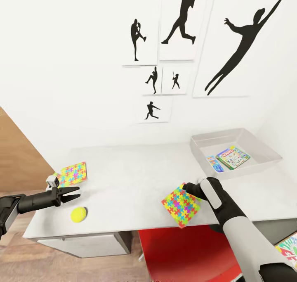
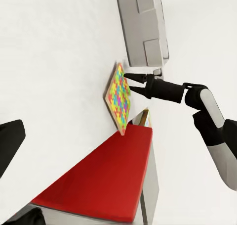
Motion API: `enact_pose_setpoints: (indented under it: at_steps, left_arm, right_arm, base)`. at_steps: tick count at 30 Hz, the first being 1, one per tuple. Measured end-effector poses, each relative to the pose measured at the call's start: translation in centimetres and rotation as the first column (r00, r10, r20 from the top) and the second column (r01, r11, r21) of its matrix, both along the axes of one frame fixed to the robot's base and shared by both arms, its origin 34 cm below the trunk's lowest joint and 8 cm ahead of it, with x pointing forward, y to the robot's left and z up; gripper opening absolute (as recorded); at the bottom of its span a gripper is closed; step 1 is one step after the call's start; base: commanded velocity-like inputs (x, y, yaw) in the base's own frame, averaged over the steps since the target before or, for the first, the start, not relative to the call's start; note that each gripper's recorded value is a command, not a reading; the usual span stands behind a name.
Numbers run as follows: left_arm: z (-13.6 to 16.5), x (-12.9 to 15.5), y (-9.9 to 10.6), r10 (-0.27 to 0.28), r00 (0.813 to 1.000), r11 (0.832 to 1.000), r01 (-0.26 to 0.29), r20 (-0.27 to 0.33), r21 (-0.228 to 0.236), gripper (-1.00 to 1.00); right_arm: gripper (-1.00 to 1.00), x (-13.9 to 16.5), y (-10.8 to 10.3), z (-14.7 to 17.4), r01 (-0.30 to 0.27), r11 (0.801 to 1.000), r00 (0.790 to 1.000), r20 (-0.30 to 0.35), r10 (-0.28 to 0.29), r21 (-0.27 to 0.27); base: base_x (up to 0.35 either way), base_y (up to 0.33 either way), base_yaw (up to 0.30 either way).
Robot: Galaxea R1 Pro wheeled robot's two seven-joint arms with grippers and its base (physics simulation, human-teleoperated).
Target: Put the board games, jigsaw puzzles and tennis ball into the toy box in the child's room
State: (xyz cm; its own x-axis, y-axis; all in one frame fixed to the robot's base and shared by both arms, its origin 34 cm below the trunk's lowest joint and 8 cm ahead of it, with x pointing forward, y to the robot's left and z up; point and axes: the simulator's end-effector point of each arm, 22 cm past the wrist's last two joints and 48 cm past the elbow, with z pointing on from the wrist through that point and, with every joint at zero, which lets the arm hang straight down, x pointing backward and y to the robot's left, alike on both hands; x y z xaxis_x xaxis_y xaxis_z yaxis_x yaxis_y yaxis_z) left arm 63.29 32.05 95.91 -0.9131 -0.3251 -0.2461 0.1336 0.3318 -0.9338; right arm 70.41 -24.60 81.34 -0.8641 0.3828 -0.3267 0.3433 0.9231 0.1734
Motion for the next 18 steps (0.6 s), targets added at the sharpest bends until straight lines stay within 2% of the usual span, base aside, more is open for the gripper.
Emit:
enact_pose_setpoints:
  at_steps: [12, 18]
  left_arm:
    - [0.17, -0.01, 0.03, 0.000, 1.000, 1.000, 0.000, 0.003, 0.000, 1.00]
    - [0.63, 0.02, 0.03, 0.001, 1.000, 1.000, -0.001, 0.011, 0.000, 1.00]
  right_arm:
    - [1.00, -0.09, -0.35, 0.11, -0.006, 1.000, 1.000, -0.002, 0.006, -0.017]
    - [1.00, -0.38, -0.21, 0.08, -0.002, 1.000, 1.000, -0.009, 0.002, -0.009]
  base:
    - [-0.010, 0.030, 0.000]
    - [0.000, 0.021, 0.000]
